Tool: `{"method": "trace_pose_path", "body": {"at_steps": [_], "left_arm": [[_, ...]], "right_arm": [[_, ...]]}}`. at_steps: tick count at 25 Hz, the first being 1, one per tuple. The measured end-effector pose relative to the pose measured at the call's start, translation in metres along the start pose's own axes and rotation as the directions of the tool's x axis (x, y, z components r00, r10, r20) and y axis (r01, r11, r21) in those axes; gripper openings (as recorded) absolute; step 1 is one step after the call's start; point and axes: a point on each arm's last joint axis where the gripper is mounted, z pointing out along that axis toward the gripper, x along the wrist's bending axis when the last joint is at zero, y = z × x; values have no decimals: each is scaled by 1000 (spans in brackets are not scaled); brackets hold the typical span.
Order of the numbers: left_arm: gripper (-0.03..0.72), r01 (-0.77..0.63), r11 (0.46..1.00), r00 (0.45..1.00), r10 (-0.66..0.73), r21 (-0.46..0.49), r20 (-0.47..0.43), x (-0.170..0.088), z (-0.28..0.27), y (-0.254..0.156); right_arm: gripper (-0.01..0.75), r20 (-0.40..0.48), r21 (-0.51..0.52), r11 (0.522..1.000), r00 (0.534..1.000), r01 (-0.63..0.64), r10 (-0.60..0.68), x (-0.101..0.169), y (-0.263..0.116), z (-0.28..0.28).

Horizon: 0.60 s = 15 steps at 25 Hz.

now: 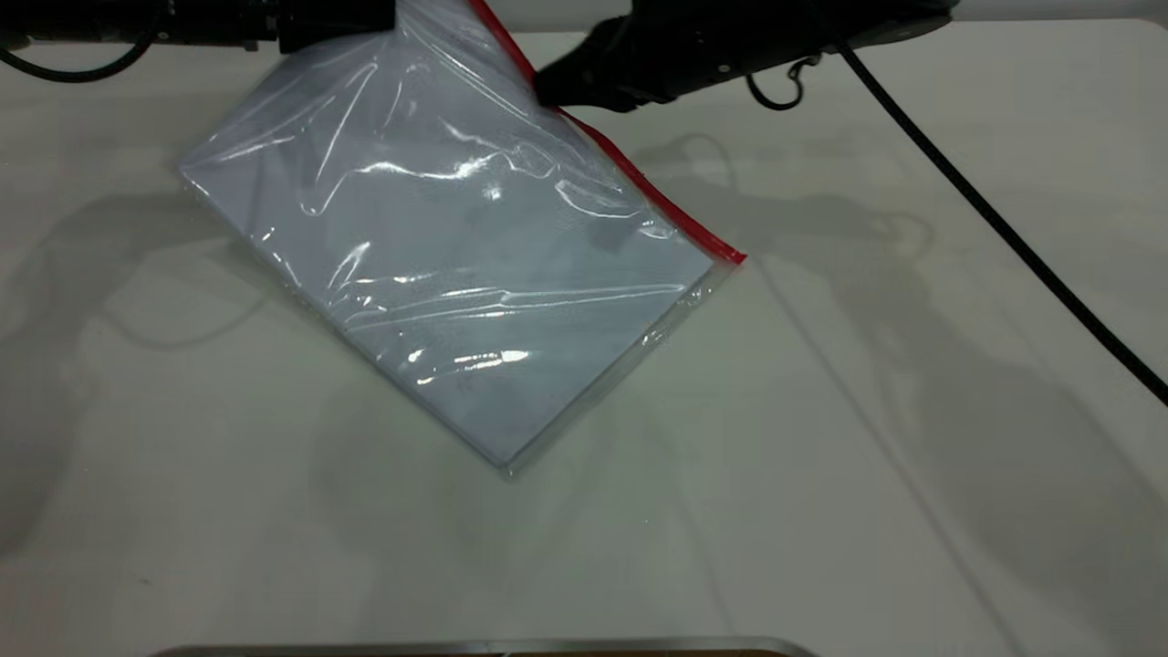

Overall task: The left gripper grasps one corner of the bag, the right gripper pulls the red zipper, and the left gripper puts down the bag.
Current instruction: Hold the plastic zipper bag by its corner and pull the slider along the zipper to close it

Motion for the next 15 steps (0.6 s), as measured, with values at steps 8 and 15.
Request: {"method": "trace_pose_path", "body": {"at_steps": [8, 15], "left_arm": [[50, 13, 999, 999, -15, -49, -34, 6, -10, 3], [50, 12, 998, 1000, -14, -55, -25, 5, -11, 3]], "right_arm": [[33, -34, 223, 973, 997, -58, 67, -29, -29, -35], [33, -128, 336, 937, 981, -94, 144, -37, -44, -60]]}}
